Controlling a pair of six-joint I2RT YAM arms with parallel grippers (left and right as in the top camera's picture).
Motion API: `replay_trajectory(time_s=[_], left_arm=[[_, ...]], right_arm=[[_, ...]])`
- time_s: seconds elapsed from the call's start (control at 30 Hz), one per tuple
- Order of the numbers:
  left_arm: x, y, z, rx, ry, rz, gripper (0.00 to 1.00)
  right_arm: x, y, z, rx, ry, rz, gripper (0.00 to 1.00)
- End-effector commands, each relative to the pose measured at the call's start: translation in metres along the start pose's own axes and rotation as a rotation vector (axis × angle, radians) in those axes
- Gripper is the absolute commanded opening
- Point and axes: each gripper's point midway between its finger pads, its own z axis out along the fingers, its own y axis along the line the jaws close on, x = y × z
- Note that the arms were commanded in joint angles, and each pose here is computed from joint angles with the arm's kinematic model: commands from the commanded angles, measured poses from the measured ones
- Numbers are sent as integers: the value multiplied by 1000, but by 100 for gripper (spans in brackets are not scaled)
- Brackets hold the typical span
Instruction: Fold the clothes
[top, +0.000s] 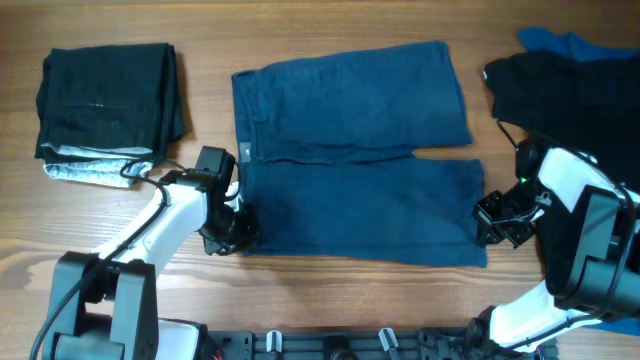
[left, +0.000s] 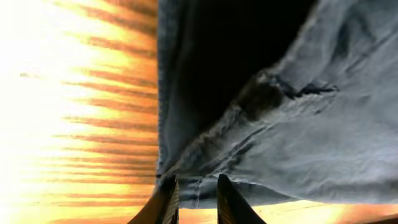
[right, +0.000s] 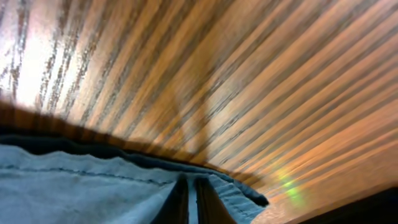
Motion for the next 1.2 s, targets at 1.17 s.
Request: replay_trajectory(time_s=[1.17], left_arm=[[-95, -56, 25, 136, -64, 34, 18]], right_arm=[[-56, 133, -27, -177, -251, -602, 17]])
